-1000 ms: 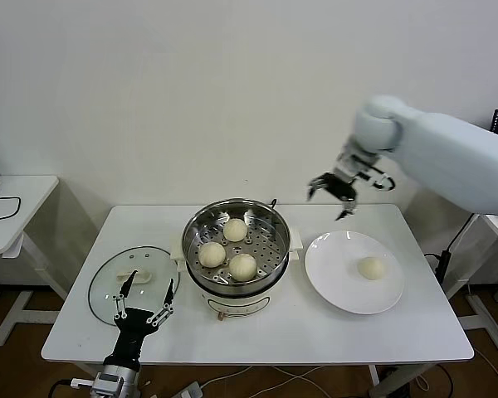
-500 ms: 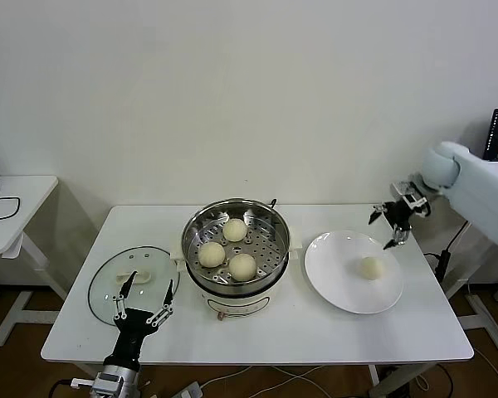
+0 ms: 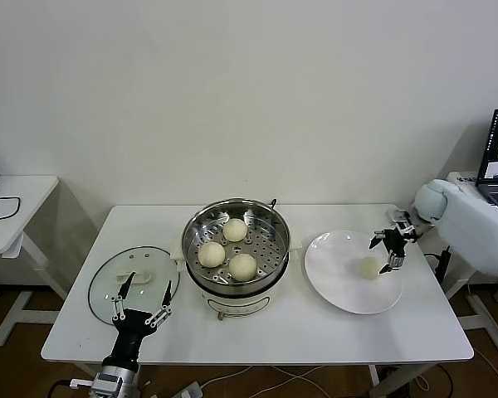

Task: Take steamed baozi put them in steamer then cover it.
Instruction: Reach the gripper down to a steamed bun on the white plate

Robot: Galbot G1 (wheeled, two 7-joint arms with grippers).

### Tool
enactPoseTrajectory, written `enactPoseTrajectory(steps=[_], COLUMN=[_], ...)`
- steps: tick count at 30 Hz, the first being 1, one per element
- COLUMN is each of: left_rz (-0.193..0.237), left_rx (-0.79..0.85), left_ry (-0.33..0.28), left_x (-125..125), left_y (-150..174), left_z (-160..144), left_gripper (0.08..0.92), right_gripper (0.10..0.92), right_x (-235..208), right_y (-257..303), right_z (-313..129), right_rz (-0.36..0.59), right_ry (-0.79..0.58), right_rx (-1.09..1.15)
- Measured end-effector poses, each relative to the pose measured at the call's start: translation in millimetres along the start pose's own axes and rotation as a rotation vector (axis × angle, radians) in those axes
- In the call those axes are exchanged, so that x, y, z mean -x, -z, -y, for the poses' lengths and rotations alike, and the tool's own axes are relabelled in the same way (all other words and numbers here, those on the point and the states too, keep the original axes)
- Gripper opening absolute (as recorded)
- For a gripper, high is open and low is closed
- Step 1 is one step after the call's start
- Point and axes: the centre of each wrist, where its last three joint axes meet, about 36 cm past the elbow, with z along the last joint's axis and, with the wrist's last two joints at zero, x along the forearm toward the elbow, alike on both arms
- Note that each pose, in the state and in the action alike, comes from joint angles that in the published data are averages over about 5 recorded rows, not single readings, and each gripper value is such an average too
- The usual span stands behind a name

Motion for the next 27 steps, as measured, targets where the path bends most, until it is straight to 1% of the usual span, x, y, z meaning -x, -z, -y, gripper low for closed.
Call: enactPoseTrajectory(steps=[13, 23, 27], left_rz=[-0.002, -0.001, 0.001], left_rx=[0.000, 0.001, 0.001], left_ry=[0.001, 0.002, 0.001], left_x=[0, 1, 1], left_y=[-2, -3, -2], left_z=[0, 0, 0], left_gripper=[0.823, 0.823, 0.823], right_gripper=[0.813, 0.671, 0.655], right_x=[25, 29, 22], right_y=[3, 7, 8], right_z=[3, 6, 9], right_rz=[-0.020, -0.029, -0.032], right_ry=[0.018, 0.025, 0.027], right_rx=[0.021, 0.016, 0.010])
